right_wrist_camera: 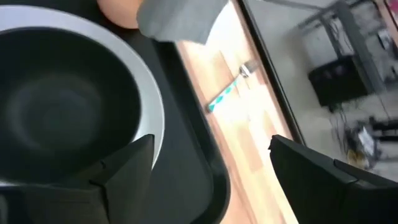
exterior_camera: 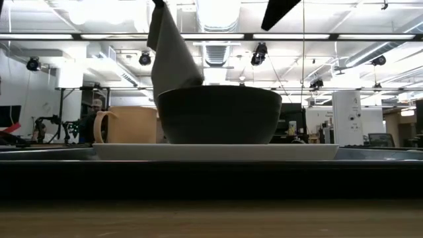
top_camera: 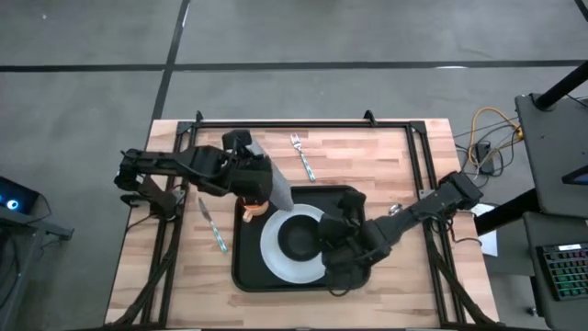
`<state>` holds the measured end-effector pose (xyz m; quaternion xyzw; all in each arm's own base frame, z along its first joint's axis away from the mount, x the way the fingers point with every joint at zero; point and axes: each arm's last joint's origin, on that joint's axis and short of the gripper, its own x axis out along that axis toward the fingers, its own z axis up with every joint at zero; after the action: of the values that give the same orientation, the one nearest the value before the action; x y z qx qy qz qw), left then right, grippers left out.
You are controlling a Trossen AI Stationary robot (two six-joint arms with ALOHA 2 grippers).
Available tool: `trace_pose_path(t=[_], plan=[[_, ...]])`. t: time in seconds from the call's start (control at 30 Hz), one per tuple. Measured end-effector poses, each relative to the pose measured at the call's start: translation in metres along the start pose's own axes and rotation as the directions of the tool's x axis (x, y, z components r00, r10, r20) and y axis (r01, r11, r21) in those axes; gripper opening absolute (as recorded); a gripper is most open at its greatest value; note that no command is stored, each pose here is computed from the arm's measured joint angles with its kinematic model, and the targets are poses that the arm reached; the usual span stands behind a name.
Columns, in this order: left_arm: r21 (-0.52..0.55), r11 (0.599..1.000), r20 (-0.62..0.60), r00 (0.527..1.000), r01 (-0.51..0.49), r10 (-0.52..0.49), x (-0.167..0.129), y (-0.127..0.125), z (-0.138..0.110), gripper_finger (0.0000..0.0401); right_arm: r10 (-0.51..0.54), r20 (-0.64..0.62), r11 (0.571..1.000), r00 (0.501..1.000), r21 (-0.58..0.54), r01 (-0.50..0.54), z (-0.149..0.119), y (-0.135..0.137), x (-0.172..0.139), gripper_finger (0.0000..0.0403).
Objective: Set up tray
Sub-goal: Put the gray napkin to the right of the white plate on the black tray
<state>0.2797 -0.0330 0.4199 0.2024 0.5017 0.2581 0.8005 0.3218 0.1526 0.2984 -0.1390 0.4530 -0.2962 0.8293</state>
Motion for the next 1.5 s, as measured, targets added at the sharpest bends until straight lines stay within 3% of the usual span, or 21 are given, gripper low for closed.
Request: trace_pose_path(t=[0.23,0.4,0.57,0.77,0.87,1.03,1.1,1.2,1.3,1.43,1.5], plan=[[0.158,0.987,0.085,0.995,0.031,-0.045,-0.025,-0.012,0.0,0.0,0.096,0.082,0.995,0.992,-0.034,-0.093,0.01,-0.022,-0.019,0.0299],[0.334,0.942,0.158,0.982,0.046,-0.104,-0.05,-0.031,-0.005,0.0,0.292,0.215,0.957,0.932,-0.059,-0.286,0.024,-0.047,-0.047,0.0292],[0.445,0.894,0.211,0.964,0.055,-0.165,-0.072,-0.052,-0.014,0.0,0.498,0.351,0.867,0.793,-0.161,-0.472,0.042,-0.067,-0.063,0.0295],[0.546,0.836,0.292,0.924,0.052,-0.248,-0.099,-0.074,-0.024,0.0,0.718,0.363,0.693,0.594,-0.297,-0.657,0.061,-0.08,-0.05,0.0292],[0.596,0.801,0.334,0.891,0.054,-0.308,-0.112,-0.084,-0.027,0.0,0.764,0.374,0.641,0.526,-0.346,-0.685,0.073,-0.078,-0.035,0.0294],[0.615,0.784,0.382,0.836,0.089,-0.395,-0.127,-0.096,-0.03,0.0,0.769,0.41,0.634,0.49,-0.397,-0.664,0.085,-0.082,-0.019,0.0294],[0.62,0.779,0.394,0.823,0.089,-0.408,-0.131,-0.098,-0.032,0.0,0.786,0.435,0.606,0.438,-0.404,-0.685,0.09,-0.087,-0.015,0.0292],[0.621,0.778,0.405,0.812,0.093,-0.42,-0.134,-0.101,-0.032,0.0,0.816,0.46,0.55,0.349,-0.436,-0.712,0.098,-0.093,-0.008,0.0294],[0.618,0.781,0.41,0.808,0.095,-0.423,-0.135,-0.101,-0.032,0.0,0.816,0.483,0.546,0.319,-0.461,-0.699,0.105,-0.098,0.003,0.0297],[0.613,0.784,0.416,0.804,0.097,-0.425,-0.136,-0.101,-0.031,0.0,0.844,0.484,0.485,0.23,-0.507,-0.713,0.113,-0.1,0.017,0.0299],[0.61,0.787,0.428,0.796,0.095,-0.428,-0.136,-0.101,-0.03,0.0,0.848,0.482,0.483,0.222,-0.528,-0.699,0.116,-0.097,0.025,0.0298]])
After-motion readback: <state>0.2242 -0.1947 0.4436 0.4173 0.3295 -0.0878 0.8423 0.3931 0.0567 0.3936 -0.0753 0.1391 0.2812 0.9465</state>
